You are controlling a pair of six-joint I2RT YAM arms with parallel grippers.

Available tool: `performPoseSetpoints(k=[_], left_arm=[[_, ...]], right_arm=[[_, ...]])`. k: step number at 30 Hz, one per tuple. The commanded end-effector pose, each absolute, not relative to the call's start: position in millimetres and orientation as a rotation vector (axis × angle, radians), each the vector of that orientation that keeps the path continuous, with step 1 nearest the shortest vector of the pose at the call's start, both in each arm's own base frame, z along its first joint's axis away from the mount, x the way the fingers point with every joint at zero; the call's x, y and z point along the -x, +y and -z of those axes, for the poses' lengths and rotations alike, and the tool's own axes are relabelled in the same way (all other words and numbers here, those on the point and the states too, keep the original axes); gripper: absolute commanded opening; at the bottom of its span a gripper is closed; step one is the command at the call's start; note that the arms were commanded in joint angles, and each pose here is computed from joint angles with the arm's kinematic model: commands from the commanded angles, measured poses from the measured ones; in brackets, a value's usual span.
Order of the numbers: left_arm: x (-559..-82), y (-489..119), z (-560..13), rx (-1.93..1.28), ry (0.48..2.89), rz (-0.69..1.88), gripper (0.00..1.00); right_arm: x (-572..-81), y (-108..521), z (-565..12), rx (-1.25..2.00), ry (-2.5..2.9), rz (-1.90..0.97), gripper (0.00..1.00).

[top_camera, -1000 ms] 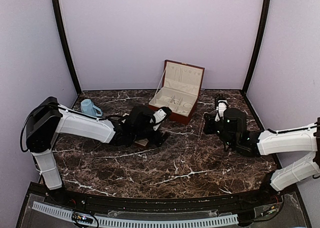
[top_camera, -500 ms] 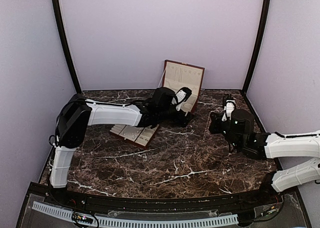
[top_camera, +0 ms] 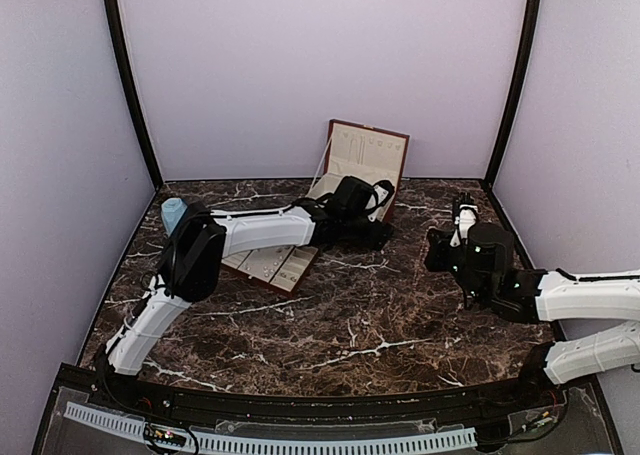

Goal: Organize the mixed jewelry
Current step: Position the compartment layer at the center of the board, then move the jewelry box to the center of the board.

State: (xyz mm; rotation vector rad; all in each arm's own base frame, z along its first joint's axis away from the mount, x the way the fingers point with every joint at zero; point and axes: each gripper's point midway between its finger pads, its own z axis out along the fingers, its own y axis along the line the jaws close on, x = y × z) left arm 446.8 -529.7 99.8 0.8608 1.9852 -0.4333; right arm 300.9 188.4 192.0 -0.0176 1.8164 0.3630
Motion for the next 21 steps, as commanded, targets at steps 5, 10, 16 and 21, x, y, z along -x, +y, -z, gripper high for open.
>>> performPoseSetpoints(k=[5, 10, 16, 21], left_arm=[[-453.8, -530.3, -94.4, -0.869, 2.01, 0.38, 0.74], [-457.7, -534.6, -83.2, -0.914, 2.008, 0.349, 0.61], [-452.2, -531.3, -71.5, -0.941, 2.047, 0.339, 0.32], [-436.5, -536.6, -85.7, -0.955, 2.043, 0.371, 0.18]], right_arm=[[-301.9, 185.4, -188.9, -0.028, 1.814, -0.384, 0.0], [-302.6, 187.8, -187.1, -0.021, 1.822, -0.386, 0.0], [-302.5, 184.4, -184.3, -0.028, 1.829, -0.363, 0.0], [-302.8, 180.9, -187.5, -0.038, 1.821, -0.352, 0.0]])
